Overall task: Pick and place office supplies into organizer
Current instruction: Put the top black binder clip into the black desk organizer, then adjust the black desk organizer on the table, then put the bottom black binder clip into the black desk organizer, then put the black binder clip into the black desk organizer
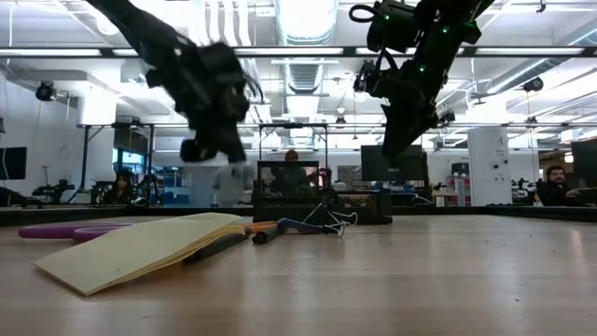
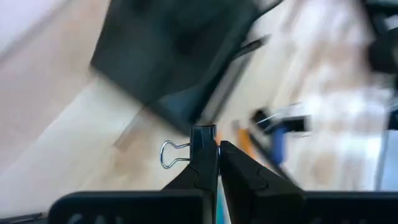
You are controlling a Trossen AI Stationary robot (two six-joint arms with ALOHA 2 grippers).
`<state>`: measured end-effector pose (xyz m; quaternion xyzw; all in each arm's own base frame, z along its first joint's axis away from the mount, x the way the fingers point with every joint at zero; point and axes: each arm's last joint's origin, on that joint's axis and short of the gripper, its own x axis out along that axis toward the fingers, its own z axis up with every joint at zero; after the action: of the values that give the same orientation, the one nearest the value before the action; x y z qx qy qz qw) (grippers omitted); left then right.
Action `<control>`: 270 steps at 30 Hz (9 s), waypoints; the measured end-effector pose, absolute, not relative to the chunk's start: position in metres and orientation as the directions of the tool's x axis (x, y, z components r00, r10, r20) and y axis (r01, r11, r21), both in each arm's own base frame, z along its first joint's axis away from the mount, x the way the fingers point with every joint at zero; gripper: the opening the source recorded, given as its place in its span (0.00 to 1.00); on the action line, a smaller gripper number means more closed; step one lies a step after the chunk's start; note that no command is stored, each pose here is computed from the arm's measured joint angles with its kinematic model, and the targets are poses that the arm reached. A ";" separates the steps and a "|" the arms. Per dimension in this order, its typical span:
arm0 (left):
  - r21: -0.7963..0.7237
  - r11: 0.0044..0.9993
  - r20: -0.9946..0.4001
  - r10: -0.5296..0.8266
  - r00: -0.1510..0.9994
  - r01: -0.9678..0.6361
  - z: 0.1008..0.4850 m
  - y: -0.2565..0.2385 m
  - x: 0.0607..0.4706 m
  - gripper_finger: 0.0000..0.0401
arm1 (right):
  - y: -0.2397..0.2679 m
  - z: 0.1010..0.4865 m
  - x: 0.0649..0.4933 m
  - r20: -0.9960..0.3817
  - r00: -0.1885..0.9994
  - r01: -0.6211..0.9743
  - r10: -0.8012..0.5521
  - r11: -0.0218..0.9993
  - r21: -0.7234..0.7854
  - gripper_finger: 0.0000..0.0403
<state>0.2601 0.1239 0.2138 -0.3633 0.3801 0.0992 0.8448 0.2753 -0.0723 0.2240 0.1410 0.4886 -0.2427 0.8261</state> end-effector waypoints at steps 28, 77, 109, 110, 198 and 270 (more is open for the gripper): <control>-0.293 0.851 -0.740 0.088 0.667 -0.437 0.189 0.112 0.303 0.00 | -0.073 0.225 0.277 -0.866 0.423 0.565 -0.266 0.825 0.022 0.35; -0.419 0.737 -0.646 0.169 0.745 -0.530 0.210 0.188 0.291 0.13 | -0.070 0.227 0.283 -0.838 0.475 0.578 -0.268 0.813 0.067 0.32; -0.224 0.862 -0.469 0.314 0.826 -0.455 0.301 0.111 0.199 0.13 | 0.030 0.164 0.325 -0.905 0.424 -0.097 -0.040 0.991 -0.089 0.37; -0.224 0.862 -0.469 0.314 0.826 -0.455 0.300 0.110 0.197 0.13 | 0.030 0.162 0.329 -0.905 0.425 -0.079 -0.040 0.994 -0.081 0.37; -0.162 0.898 -0.474 0.292 0.830 -0.409 0.295 0.110 0.197 0.13 | -0.066 0.194 0.405 -0.808 0.528 0.713 -0.259 0.652 0.257 0.03; -0.163 0.898 -0.477 0.292 0.829 -0.409 0.294 0.110 0.197 0.13 | 0.016 0.151 0.402 -0.896 0.417 -0.575 -0.152 0.720 -0.390 0.16</control>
<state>0.1971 0.1099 0.2943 -0.1300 0.2263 0.1849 0.9475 0.4025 0.0158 0.1514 -0.3480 0.5219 0.1379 0.7665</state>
